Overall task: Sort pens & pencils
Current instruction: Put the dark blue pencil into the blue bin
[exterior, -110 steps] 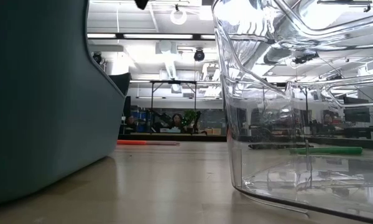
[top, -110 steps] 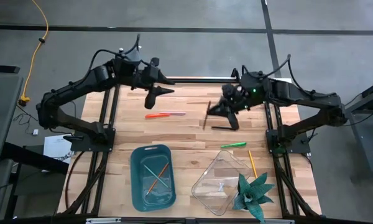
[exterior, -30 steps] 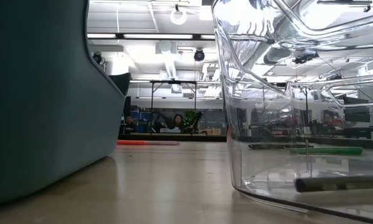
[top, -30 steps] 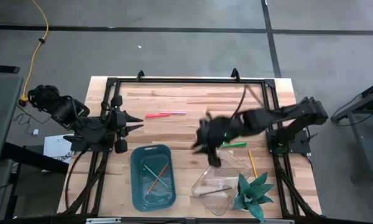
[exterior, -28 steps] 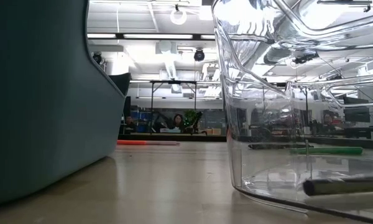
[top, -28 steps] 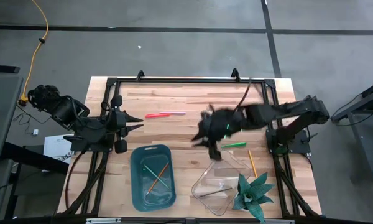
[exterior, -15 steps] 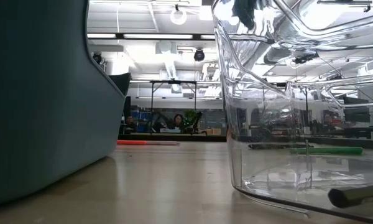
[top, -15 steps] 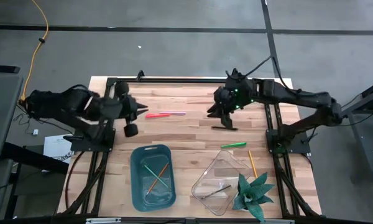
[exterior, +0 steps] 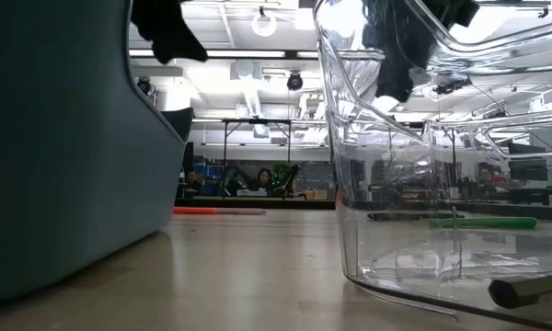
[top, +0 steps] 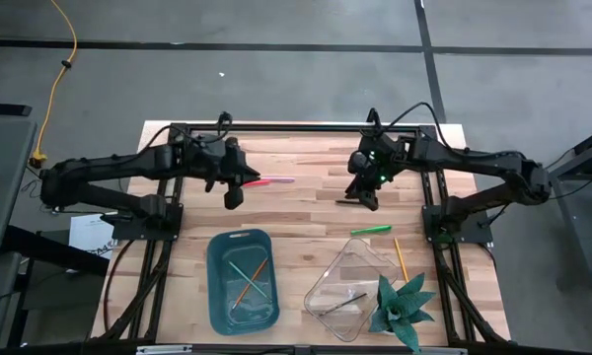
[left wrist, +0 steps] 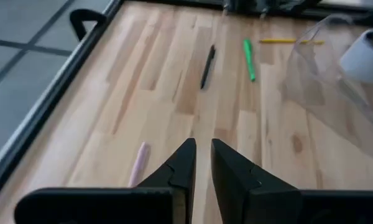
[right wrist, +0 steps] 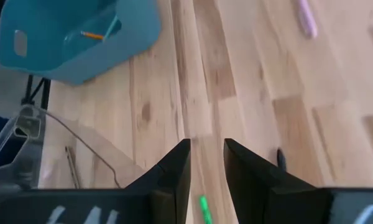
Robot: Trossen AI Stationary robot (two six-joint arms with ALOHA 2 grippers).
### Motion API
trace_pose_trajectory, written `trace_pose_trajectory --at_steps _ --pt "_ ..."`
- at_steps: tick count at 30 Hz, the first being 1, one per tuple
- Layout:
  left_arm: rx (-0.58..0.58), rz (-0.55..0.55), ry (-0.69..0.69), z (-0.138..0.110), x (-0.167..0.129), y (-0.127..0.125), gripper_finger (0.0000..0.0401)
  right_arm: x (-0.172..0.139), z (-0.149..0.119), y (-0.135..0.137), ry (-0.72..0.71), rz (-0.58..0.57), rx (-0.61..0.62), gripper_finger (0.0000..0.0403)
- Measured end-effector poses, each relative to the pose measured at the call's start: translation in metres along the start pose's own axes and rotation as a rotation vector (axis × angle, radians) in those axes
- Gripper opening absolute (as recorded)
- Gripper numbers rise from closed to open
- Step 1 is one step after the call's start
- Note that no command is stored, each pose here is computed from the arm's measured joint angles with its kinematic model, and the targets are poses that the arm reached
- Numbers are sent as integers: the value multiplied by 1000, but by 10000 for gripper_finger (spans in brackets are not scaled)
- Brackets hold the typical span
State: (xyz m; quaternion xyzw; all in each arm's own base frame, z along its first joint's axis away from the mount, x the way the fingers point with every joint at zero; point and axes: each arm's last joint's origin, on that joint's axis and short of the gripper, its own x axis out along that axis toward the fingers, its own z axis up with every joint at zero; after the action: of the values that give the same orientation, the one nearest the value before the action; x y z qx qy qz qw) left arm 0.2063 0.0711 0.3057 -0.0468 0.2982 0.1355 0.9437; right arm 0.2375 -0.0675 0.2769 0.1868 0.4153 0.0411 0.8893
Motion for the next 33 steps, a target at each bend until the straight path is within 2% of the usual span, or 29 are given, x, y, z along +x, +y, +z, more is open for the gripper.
trace_pose_trajectory --at_steps 11,15,18,22,29,33 --pt "-80 -134 5 -48 30 18 42 17 -29 -19 80 2 183 87" --pt "-154 -173 5 -66 38 23 42 24 -40 -22 112 -6 233 87" --pt "-178 -195 2 -74 41 24 42 28 -49 -26 143 -44 268 87" --pt "-174 -188 8 -75 41 24 42 36 -54 -30 195 -138 253 87" --pt "-154 -188 26 -77 42 23 42 66 -63 -44 350 -137 214 87" --pt "-175 -194 25 -77 42 23 42 75 -66 -51 395 -204 172 87"
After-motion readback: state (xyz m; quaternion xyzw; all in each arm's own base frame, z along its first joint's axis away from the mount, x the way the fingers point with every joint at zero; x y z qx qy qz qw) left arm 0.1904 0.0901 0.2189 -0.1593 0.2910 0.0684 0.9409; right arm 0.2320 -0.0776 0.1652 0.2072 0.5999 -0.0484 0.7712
